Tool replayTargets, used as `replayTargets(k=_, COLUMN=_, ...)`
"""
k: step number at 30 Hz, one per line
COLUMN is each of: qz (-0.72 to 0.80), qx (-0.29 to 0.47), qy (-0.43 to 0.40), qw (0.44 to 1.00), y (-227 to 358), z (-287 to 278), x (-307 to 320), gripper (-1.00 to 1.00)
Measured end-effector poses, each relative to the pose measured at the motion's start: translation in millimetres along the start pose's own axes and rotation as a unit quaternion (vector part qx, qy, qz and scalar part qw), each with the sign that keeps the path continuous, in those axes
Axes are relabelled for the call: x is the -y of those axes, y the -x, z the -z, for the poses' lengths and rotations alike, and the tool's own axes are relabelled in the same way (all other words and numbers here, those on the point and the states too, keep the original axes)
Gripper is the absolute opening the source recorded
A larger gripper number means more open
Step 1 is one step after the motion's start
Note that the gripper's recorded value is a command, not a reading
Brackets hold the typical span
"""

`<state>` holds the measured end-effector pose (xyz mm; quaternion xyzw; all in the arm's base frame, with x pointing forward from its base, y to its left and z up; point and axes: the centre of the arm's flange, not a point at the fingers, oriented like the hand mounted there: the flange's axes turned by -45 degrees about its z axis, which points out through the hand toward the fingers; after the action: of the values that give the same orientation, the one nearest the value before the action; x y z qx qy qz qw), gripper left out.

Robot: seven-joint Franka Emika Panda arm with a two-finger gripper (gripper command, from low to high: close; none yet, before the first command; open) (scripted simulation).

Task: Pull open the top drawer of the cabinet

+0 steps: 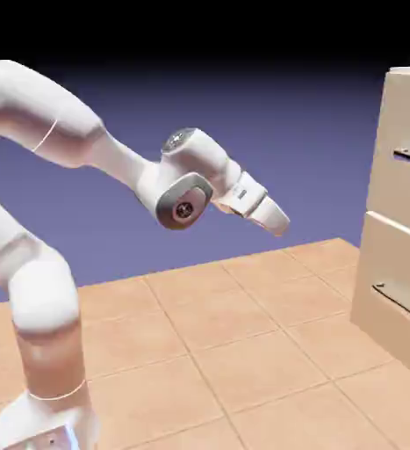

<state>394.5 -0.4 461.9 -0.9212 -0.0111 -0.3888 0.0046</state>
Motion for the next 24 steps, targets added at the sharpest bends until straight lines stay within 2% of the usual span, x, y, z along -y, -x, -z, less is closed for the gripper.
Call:
replayTargets(k=12, qz=-0.173, qx=-0.014, qy=-0.049, qw=0.984, y=-47, z=-16, x=-49, gripper=0.00)
replayTargets(k=24, qz=-0.331, qx=-0.043, qy=-0.104, qw=0.937, y=-77, z=-40, x=-86, gripper=0.00)
